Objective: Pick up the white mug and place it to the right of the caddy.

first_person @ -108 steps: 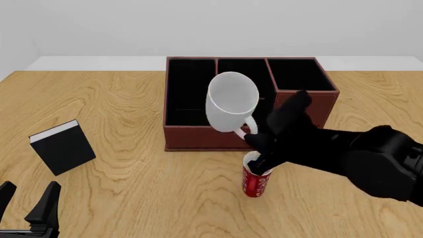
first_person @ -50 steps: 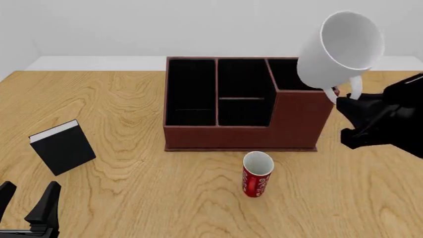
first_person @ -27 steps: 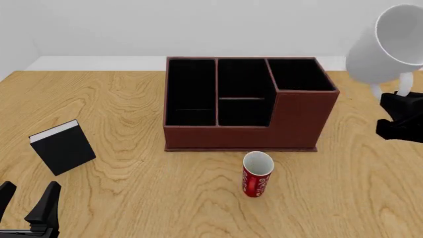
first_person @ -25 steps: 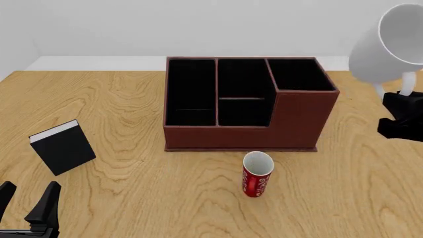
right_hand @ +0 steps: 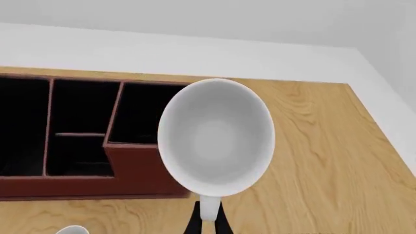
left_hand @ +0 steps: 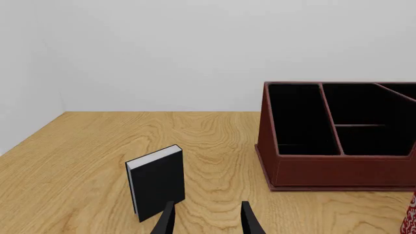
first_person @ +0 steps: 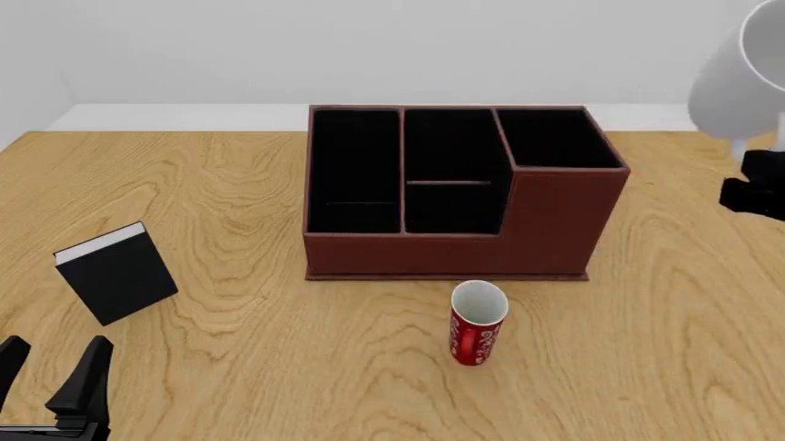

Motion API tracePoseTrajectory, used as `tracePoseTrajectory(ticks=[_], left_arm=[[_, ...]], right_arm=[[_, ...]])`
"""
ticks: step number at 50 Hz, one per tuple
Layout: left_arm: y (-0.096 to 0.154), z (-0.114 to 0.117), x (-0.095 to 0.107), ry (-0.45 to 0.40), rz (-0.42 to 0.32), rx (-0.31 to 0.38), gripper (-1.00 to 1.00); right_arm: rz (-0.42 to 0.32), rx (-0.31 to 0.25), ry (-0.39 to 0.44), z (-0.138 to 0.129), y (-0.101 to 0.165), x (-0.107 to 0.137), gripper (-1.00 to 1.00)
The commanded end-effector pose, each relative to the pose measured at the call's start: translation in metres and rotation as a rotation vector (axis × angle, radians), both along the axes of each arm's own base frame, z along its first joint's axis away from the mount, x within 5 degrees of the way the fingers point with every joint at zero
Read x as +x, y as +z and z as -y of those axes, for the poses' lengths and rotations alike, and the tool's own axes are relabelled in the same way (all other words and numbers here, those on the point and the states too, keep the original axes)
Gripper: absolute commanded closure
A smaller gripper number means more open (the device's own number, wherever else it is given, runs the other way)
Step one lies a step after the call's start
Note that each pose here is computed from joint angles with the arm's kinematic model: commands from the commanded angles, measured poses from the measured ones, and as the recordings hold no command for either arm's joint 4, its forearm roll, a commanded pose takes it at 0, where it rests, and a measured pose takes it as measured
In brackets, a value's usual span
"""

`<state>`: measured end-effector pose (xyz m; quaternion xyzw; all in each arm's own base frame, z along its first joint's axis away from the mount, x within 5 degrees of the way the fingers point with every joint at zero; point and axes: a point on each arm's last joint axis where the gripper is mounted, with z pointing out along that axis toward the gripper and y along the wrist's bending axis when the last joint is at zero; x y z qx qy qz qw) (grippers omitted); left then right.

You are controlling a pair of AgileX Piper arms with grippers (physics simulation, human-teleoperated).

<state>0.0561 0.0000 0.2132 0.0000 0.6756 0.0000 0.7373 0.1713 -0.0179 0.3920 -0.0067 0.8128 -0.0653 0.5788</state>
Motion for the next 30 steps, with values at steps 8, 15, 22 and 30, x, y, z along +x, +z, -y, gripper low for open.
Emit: tracePoseTrajectory(ticks=[8,15,22,30], left_arm=[[0.0,0.0,0.0,0.0,0.0,0.0,-1.0],[0.0,0.0,0.0,0.0,0.0,0.0,-1.0],[0.0,0.0,0.0,0.0,0.0,0.0,-1.0],[0.0,0.0,0.0,0.0,0.0,0.0,-1.0]], right_arm=[[-0.007,0.039,-0.07,0.013,0.0,0.021,1.0],[-0.054,0.069,-0.08,0.016,-0.012,0.039,1.0],[-0.089,0.089,-0.099,0.023,-0.028,0.061,1.0],[-0.124,0.107,-0.112,0.028,-0.043,0.084,1.0]])
